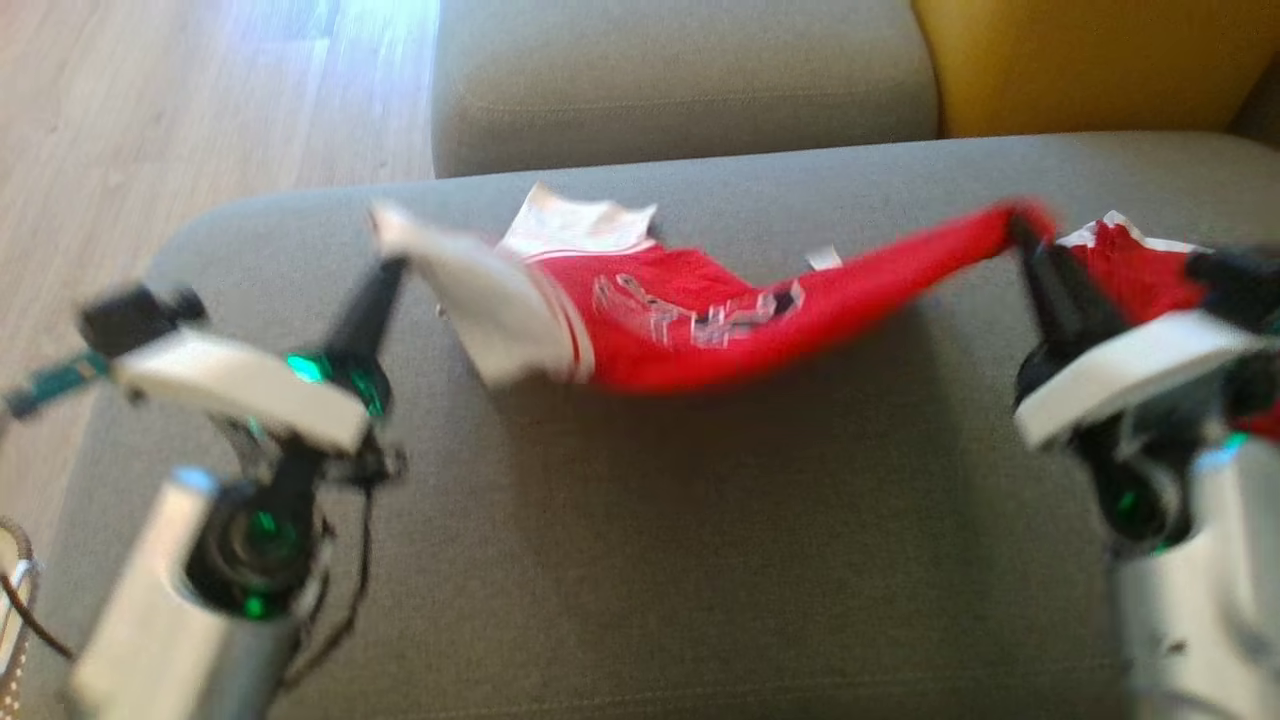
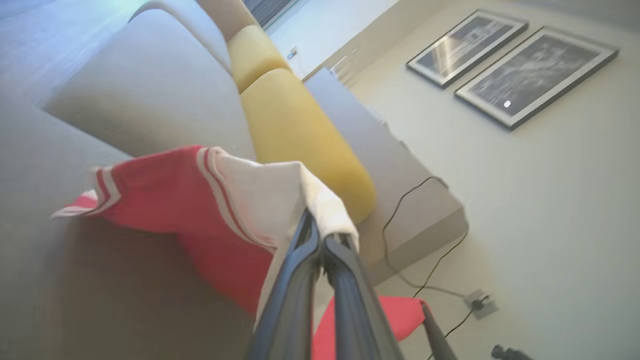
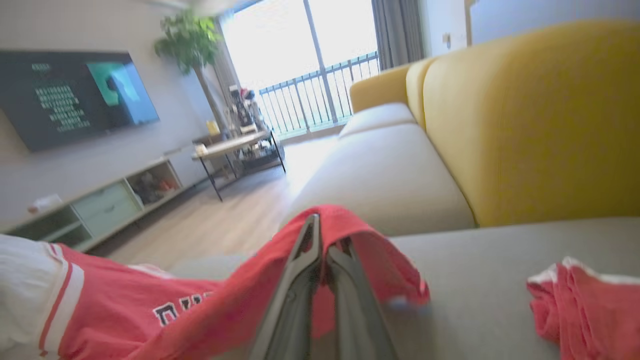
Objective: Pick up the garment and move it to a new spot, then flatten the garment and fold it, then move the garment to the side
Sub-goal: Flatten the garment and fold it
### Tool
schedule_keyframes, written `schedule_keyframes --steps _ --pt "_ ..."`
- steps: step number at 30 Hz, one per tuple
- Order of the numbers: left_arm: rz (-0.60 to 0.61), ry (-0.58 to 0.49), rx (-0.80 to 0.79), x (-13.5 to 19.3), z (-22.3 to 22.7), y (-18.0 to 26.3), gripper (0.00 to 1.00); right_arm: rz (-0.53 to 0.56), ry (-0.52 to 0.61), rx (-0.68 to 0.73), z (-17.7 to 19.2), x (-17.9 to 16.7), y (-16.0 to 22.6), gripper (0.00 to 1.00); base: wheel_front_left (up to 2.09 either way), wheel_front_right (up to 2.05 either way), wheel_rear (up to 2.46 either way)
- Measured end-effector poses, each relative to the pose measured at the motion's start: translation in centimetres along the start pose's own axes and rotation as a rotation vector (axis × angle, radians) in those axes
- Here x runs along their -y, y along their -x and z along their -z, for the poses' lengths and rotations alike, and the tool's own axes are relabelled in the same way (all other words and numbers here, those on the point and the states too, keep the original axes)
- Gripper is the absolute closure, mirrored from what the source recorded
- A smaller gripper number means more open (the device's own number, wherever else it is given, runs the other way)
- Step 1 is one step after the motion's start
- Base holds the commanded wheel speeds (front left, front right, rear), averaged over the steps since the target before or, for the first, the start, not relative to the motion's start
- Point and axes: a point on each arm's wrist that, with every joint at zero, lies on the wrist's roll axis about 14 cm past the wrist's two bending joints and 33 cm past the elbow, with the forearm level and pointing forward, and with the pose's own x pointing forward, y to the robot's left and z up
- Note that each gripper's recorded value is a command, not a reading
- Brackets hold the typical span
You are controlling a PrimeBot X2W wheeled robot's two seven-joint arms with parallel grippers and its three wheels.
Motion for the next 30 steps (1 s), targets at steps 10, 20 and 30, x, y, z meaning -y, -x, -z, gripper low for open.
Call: schedule_keyframes --steps 10,20,30 --pt "0.211 0.330 0.237 10.4 -9.4 -0.7 1.00 -0.088 -0.296 0.379 -12.9 -0.5 -0.1 1.00 0.00 0.00 0.00" --pt "0.114 0.613 0.309 9.0 -10.6 0.0 1.00 -0.066 -0.418 0.343 -11.3 1.0 -0.1 1.00 0.00 0.00 0.00" --pt "-0.118 0.654 0.226 5.0 -9.0 -5.1 1.00 0.028 -0.492 0.154 -7.3 3.4 -5.7 1.00 0.00 0.00 0.00"
